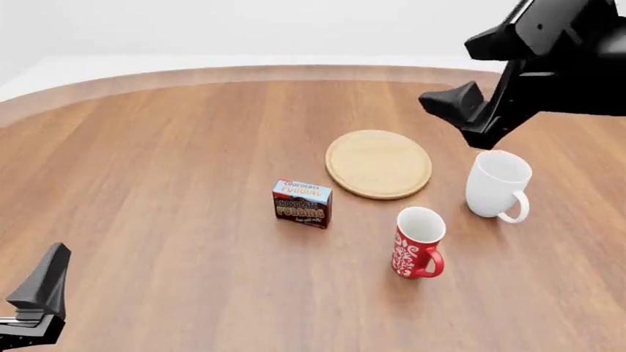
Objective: Put the chocolate pudding to the left of the plate.
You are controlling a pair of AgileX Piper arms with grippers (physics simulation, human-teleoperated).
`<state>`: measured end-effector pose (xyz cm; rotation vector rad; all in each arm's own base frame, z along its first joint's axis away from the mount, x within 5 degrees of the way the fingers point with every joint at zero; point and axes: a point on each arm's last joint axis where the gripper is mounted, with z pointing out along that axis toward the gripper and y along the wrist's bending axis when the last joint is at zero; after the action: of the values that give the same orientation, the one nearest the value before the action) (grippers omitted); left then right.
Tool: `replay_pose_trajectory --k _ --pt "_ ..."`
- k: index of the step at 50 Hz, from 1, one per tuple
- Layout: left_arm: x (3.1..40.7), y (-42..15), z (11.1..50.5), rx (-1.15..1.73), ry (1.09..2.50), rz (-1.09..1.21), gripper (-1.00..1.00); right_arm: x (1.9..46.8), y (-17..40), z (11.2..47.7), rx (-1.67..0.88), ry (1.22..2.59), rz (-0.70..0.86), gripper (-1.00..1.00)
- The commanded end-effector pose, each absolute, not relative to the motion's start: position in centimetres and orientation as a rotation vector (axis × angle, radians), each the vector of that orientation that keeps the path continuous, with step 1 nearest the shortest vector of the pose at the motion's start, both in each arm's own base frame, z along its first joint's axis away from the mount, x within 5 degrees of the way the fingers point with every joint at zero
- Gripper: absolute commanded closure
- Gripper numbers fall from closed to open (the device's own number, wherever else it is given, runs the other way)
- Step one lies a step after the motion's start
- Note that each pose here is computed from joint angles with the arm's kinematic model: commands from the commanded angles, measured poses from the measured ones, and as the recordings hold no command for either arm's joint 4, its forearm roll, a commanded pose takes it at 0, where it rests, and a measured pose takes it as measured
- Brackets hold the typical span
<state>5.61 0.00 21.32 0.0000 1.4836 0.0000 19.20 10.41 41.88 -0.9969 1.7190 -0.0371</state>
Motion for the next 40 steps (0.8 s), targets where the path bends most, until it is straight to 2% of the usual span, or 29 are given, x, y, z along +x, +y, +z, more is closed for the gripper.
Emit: replay_pose_trajectory --k 1,40 --pt "5.6 0.0 21.3 0.000 1.484 0.000 -1.00 21.5 13.4 40.5 -1.129 1.773 -0.013 -1.00" --pt "5.6 0.0 21.3 0.000 1.484 0.000 -1.00 27.5 20.8 32.2 -1.295 1.922 0.057 -1.00"
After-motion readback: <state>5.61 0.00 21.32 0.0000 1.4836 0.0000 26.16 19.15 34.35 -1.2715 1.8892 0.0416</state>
